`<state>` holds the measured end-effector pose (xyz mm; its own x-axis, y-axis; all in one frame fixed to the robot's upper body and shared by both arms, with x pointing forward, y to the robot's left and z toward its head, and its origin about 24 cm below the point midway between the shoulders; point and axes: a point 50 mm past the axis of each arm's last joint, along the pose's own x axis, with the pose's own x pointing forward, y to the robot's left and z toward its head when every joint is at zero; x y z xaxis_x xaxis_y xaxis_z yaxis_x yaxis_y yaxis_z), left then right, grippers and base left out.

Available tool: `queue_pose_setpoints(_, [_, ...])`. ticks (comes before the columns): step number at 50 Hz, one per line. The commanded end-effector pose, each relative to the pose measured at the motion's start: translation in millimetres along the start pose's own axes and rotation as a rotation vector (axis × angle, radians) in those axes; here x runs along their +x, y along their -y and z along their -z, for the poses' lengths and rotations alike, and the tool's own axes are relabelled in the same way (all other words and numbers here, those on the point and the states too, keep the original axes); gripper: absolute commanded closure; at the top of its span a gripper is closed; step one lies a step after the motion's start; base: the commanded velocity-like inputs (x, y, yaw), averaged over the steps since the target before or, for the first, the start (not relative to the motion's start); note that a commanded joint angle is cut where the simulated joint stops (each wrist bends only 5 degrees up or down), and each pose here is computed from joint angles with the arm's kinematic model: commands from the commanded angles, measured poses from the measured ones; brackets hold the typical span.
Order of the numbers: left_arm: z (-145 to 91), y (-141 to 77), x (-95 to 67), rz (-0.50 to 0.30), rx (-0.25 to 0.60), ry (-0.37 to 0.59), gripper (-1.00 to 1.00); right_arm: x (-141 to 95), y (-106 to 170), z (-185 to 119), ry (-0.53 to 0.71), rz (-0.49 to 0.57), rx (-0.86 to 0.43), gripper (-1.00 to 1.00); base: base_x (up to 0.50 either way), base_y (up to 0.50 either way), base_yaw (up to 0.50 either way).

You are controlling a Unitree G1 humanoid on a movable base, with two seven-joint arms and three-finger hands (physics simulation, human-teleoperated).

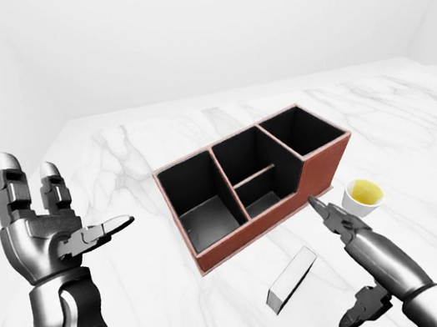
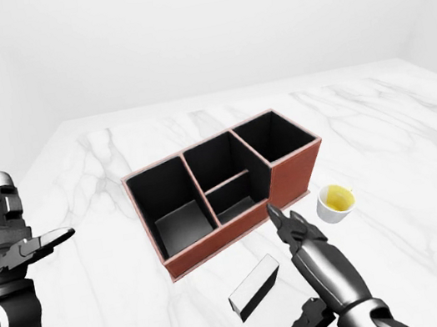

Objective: Pick up the book and place it in the front compartment of the caddy.

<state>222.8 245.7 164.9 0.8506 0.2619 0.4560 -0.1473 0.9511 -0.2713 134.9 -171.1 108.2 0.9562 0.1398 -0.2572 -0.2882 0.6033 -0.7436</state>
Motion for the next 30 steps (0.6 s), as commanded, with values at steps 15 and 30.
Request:
queue_pose_setpoints(15, [0.1,0.0,0.3,0.000,0.001,0.000,-1.00,18.6,-5.3,-2.3,-0.014,-0.035,-0.124,-0.98,0.00,0.00,0.00])
queue_pose_setpoints(30, [-1.5,-0.3,0.0,0.000,-0.001,0.006,-1.00,27.4,-8.3,-8.7,0.000,-0.053,-0.206,-0.98,0.00,0.00,0.00])
